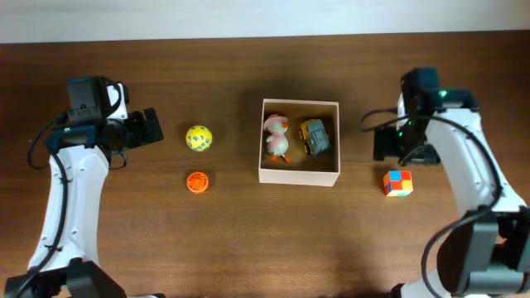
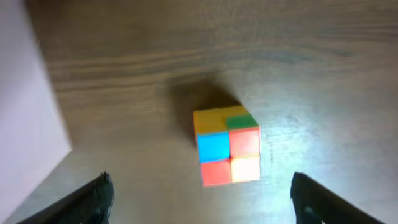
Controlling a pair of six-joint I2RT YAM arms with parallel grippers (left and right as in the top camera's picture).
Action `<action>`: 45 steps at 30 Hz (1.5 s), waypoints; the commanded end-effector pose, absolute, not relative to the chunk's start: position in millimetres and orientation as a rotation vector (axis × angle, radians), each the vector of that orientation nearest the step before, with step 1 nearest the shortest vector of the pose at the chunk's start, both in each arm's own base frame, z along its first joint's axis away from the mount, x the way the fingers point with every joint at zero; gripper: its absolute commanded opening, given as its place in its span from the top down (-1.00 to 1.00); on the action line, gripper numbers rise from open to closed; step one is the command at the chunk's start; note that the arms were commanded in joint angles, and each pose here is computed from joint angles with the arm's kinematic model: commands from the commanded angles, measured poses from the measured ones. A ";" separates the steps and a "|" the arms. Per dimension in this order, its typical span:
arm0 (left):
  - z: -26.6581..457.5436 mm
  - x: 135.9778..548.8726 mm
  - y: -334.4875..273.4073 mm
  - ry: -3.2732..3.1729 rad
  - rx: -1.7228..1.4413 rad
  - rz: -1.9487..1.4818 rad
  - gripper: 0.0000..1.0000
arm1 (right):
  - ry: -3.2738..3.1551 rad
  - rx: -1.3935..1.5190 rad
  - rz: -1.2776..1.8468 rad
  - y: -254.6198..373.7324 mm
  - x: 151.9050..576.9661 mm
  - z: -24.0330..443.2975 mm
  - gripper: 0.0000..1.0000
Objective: Pack container
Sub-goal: 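Move the right gripper down onto the colour cube and grasp it, then place the cube into the box with the right gripper, then withdraw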
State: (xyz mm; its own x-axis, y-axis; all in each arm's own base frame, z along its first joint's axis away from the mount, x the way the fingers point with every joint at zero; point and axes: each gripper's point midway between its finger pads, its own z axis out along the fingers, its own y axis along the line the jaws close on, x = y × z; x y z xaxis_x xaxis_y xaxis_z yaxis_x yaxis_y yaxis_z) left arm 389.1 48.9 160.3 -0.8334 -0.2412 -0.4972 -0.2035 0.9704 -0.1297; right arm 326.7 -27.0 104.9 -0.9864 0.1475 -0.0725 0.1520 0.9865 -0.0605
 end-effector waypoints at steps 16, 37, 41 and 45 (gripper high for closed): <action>165.4 394.0 49.4 2.570 -0.325 -0.110 -0.99 | 3.150 0.366 -0.012 -44.2 292.9 13.3 -0.22; 165.5 394.1 49.4 2.569 -0.324 -0.110 -0.99 | 2.817 0.078 0.087 58.0 340.8 214.5 0.17; 165.4 394.0 49.4 2.570 -0.324 -0.110 -0.98 | 2.796 0.005 0.138 99.0 335.2 219.3 0.18; 165.4 394.0 49.4 2.570 -0.324 -0.110 -0.98 | 2.802 -0.080 0.155 133.8 334.9 202.3 0.19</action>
